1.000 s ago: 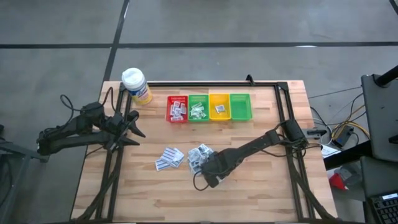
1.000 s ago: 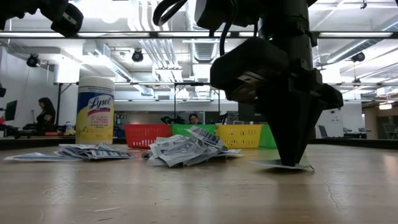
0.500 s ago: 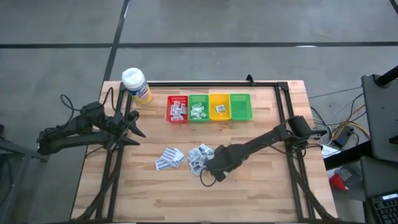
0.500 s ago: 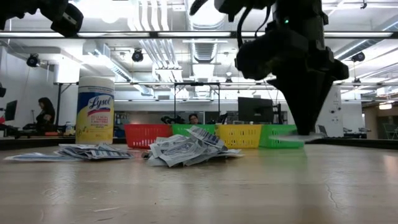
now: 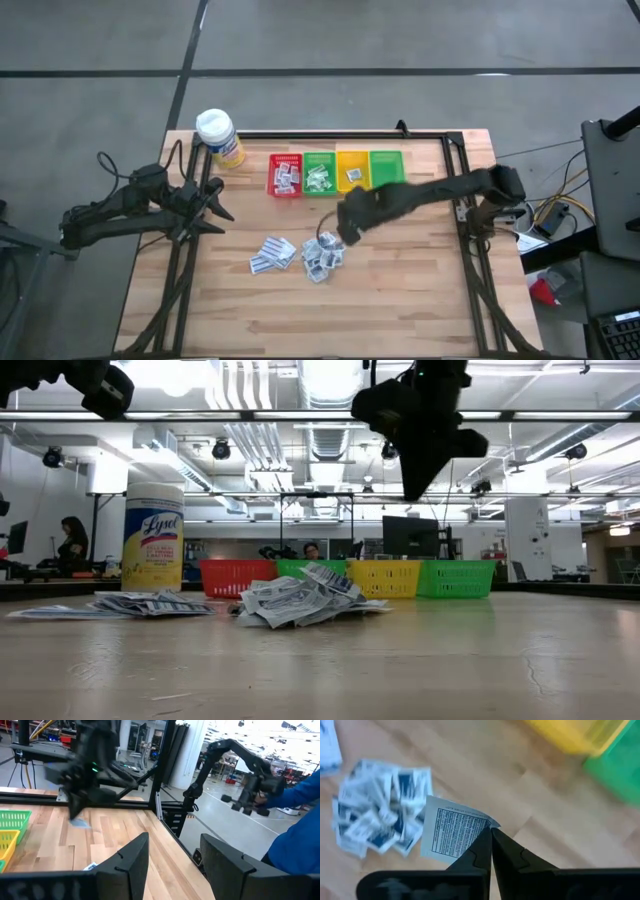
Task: Pick & Place First Aid Supplies
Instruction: Put the alcohol pad into the yellow bin
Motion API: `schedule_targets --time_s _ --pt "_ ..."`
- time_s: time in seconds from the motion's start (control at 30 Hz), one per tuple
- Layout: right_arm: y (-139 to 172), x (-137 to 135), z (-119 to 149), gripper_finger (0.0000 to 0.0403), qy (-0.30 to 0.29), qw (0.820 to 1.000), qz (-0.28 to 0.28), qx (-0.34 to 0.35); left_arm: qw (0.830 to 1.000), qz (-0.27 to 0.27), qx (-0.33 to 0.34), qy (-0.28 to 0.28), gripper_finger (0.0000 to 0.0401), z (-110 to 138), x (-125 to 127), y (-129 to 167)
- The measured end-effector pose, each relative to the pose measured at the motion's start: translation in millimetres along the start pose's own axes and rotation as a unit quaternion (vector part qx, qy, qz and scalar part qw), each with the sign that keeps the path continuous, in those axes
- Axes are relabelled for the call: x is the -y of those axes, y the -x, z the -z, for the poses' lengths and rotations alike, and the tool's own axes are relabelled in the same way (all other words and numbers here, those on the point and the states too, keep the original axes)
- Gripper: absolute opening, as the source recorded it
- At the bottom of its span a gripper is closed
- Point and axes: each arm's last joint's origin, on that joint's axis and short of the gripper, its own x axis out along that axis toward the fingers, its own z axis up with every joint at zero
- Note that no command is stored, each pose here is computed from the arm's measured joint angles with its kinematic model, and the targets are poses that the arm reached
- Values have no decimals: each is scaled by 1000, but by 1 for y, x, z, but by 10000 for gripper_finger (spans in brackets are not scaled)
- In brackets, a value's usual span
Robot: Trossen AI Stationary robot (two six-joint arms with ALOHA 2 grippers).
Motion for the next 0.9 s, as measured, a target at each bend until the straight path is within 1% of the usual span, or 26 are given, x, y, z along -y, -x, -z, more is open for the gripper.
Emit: schedule_targets --time_s 0.17,0.3,0.47,0.53,0.63,0.73,0.9 --pt "14 30 -31 8 15 999 -14 25 1000 0 0 0 175 0 0 0" --pt "24 51 -54 8 22 998 -35 53 1000 0 0 -1 175 0 0 0" --pt "30 69 -79 8 33 993 -75 90 1000 0 0 0 175 0 0 0" --pt "30 75 -88 8 36 990 -82 106 1000 0 0 -1 175 0 0 0" --pt "27 86 -100 8 41 989 -77 123 1000 0 1 2 175 0 0 0" --pt "19 98 -111 8 40 990 -57 121 1000 0 2 5 175 0 0 0" --pt "-6 117 -129 8 36 994 -23 105 1000 0 2 7 175 -1 0 0"
